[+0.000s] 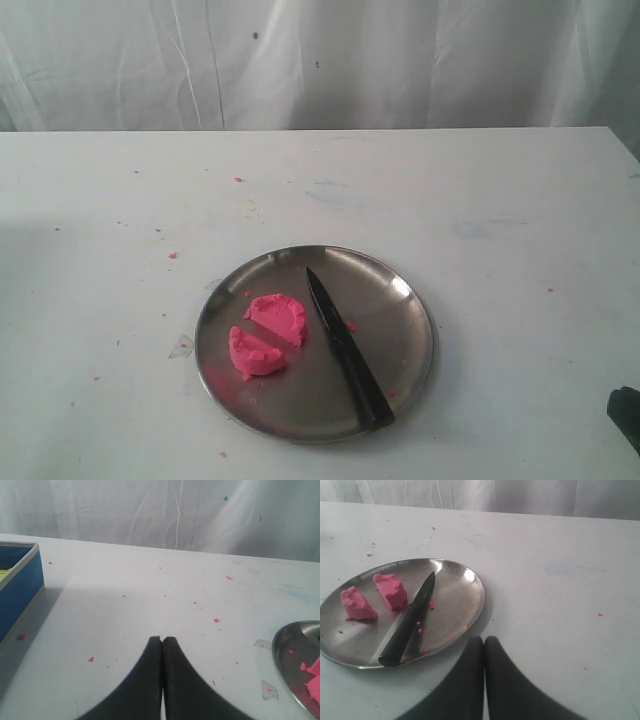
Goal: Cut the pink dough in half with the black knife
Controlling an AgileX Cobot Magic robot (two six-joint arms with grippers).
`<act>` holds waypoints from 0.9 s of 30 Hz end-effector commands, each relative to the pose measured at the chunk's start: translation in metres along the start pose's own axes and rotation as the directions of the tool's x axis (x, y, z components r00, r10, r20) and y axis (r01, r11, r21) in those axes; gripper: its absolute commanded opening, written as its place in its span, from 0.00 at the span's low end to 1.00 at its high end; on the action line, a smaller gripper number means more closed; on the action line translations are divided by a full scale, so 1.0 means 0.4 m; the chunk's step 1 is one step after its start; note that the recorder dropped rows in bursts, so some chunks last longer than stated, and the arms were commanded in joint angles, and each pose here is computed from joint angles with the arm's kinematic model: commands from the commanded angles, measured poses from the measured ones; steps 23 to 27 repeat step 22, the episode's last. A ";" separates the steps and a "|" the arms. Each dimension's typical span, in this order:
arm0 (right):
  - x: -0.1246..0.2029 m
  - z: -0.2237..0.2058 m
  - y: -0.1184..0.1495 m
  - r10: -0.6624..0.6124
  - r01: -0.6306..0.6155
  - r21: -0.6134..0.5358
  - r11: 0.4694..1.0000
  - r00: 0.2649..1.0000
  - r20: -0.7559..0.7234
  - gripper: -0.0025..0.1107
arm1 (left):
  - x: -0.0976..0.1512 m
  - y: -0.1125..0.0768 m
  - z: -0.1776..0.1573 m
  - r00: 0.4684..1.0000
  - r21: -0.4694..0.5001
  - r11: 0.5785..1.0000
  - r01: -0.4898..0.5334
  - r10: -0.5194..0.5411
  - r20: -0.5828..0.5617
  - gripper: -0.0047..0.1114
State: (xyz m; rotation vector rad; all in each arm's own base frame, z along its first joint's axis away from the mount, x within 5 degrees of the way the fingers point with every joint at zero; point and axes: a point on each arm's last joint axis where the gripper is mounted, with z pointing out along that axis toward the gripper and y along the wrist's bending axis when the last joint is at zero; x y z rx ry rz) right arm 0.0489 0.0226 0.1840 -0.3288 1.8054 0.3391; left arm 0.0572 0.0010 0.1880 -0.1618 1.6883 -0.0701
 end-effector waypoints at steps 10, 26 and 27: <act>0.003 0.000 -0.001 -0.007 0.007 0.004 1.000 1.000 0.002 0.02 | 0.001 0.000 -0.001 1.000 -0.001 1.000 0.006 -0.006 0.003 0.04; 0.003 0.000 -0.001 -0.007 0.007 0.004 1.000 1.000 0.002 0.02 | 0.002 -0.001 -0.001 1.000 0.008 1.000 0.005 -0.005 0.002 0.04; 0.003 0.000 -0.001 -0.007 0.007 0.004 1.000 1.000 0.002 0.02 | 0.002 -0.001 -0.001 1.000 0.008 1.000 0.005 -0.005 0.002 0.04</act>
